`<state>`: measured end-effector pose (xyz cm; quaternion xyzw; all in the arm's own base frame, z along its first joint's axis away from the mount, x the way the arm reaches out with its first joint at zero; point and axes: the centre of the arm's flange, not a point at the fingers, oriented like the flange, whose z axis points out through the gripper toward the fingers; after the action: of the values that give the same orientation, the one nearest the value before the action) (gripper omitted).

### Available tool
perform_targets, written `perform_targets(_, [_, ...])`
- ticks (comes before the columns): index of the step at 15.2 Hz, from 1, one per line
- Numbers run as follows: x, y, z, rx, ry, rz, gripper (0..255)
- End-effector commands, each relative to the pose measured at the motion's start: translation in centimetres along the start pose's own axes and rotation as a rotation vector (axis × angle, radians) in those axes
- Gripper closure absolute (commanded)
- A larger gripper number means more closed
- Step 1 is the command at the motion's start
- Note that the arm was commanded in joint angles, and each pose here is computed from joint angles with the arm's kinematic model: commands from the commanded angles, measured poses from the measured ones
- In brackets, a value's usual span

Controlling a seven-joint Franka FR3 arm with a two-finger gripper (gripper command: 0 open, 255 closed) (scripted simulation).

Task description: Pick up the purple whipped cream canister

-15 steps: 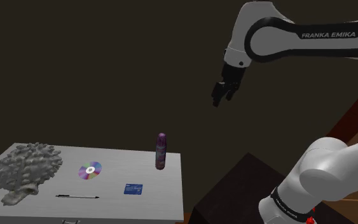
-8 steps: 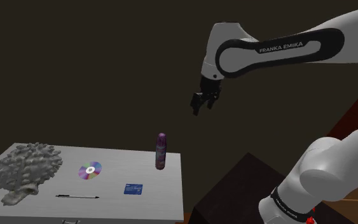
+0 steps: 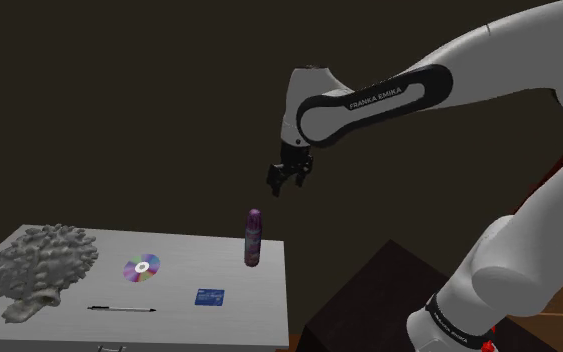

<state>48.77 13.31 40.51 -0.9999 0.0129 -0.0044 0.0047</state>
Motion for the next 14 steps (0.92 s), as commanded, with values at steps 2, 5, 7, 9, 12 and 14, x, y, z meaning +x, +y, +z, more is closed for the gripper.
perform_targets(2, [2.1, -1.7, 2.9, 0.008, -0.008, 0.004, 0])
perform_targets(5, [4.4, -3.4, 5.7, 0.014, -0.016, 0.008, 0])
perform_targets(7, [5.9, -4.5, 7.6, 0.019, -0.021, 0.011, 0])
perform_targets(9, [7.4, -5.7, 9.4, 0.023, -0.026, 0.013, 0])
perform_targets(12, [7.5, -5.8, 10.6, 0.023, -0.026, 0.013, 0])
perform_targets(14, [7.5, -5.8, 11.7, 0.023, -0.026, 0.013, 0])
